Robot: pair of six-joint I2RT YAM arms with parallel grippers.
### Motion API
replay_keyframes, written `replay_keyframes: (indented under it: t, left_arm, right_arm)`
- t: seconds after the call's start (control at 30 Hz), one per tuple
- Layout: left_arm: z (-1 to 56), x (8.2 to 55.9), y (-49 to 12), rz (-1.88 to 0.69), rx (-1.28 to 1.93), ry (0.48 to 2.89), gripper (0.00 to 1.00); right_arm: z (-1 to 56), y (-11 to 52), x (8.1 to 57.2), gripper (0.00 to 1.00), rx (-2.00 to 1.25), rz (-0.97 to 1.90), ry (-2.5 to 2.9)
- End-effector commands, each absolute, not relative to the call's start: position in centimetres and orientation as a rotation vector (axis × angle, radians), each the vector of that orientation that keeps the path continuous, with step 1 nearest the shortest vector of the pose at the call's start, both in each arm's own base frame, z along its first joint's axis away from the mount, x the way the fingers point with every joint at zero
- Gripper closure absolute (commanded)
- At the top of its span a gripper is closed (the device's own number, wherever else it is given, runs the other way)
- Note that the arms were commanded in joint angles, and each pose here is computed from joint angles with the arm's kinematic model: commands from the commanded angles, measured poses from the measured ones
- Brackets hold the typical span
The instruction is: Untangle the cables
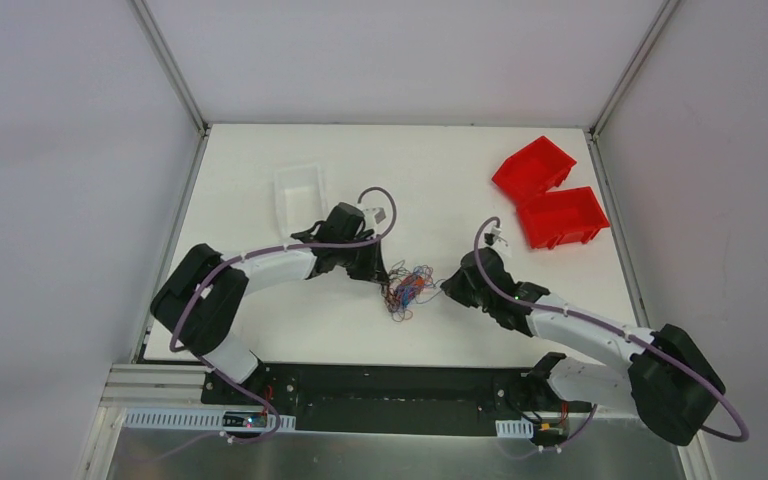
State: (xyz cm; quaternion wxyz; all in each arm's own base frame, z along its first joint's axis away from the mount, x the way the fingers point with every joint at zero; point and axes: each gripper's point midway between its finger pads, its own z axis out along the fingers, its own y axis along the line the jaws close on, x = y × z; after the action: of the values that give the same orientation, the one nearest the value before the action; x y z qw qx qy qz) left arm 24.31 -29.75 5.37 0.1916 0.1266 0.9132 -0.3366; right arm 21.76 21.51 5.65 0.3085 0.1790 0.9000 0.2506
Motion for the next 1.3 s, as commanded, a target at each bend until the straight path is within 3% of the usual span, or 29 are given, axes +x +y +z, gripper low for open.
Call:
replay_keyframes:
  t: [0.0,0.53,0.9,1.13,1.2,1.27]
  left_arm:
    - [7.5,26.4,-25.6,-0.912,0.166,2.498,1.00]
    - [7.6,25.5,-16.7,-0.526,-0.145,2.444,1.00]
    - [8.4,25.1,-10.9,-0.292,-0.356,2.364,1.00]
    - [9.0,24.9,-13.1,-0.438,-0.239,2.379,1.00]
    - [9.3,24.7,-14.7,-0.539,-0.163,2.386,1.00]
    - [9.6,24.7,-15.9,-0.611,-0.118,2.384,1.00]
  right_arm:
    - [7.0,16.0,23.0,1.00,0.559,0.445,2.311]
    - [10.6,3.8,23.8,1.00,0.797,0.168,2.138]
    - [11.7,1.3,23.8,1.00,0.910,0.072,2.050]
    - [11.7,4.2,24.2,1.00,0.799,0.243,2.118]
    - [11.7,6.4,24.2,0.88,0.706,0.370,2.165]
    - [11.7,8.6,24.1,0.66,0.627,0.504,2.202]
